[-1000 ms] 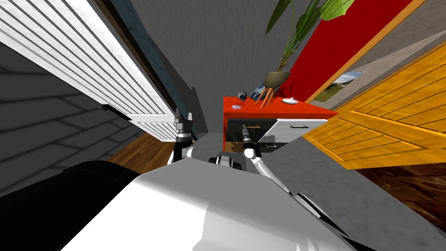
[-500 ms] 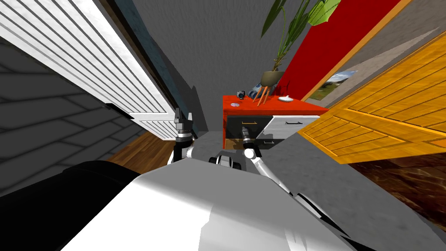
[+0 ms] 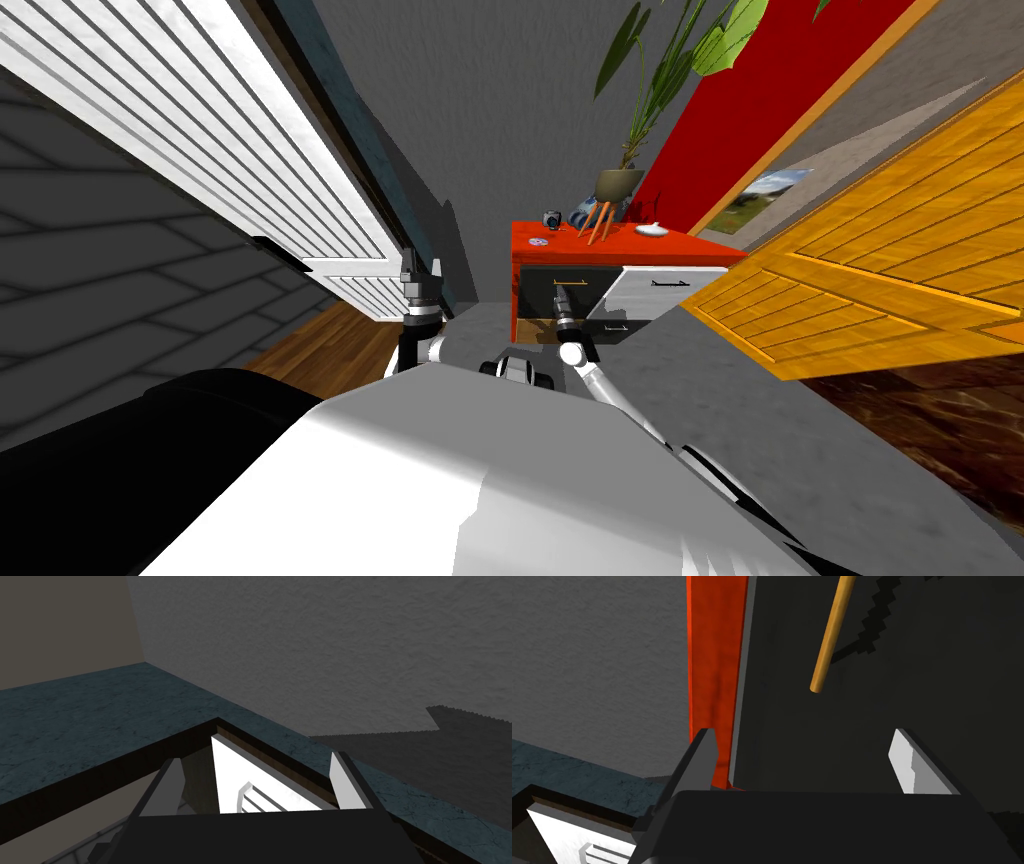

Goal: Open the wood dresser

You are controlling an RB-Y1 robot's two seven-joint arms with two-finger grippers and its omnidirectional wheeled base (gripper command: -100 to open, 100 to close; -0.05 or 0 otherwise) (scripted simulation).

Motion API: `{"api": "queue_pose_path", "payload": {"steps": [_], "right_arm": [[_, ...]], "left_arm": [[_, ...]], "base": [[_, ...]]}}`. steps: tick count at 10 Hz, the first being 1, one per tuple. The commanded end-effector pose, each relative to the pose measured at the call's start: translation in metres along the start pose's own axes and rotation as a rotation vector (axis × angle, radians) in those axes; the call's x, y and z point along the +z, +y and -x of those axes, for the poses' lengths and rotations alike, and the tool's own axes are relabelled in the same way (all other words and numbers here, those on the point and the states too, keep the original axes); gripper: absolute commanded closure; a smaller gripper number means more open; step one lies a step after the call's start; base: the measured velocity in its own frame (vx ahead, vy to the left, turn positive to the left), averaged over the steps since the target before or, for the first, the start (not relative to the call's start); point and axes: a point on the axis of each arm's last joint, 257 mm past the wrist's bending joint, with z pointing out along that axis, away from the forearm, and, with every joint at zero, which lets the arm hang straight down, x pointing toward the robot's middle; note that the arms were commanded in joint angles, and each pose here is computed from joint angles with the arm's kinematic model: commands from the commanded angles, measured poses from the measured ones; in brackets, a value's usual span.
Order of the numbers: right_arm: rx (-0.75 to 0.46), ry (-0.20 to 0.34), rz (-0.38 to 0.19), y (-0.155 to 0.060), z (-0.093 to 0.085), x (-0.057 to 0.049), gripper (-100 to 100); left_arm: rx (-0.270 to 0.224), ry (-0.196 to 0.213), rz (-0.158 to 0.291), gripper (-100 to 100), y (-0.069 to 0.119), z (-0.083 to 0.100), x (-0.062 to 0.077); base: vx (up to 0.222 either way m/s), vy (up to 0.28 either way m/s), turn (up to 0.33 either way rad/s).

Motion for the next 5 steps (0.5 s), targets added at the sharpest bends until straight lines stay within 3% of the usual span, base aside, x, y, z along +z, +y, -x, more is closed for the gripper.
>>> {"api": "queue_pose_path", "payload": {"steps": [1, 5], "right_arm": [[0.071, 0.007, -0.006, -0.0024, 0.0062, -0.0052, -100], [0.17, 0.017, -0.012, -0.0051, 0.015, -0.0131, -100]], "left_arm": [[0.0, 0.0, 0.0, 0, 0.0, 0.0, 0.0], [0.0, 0.0, 0.0, 0, 0.0, 0.0, 0.0]], "base": [[0.112, -0.043, 0.046], [0.085, -0.029, 0.046]]}}
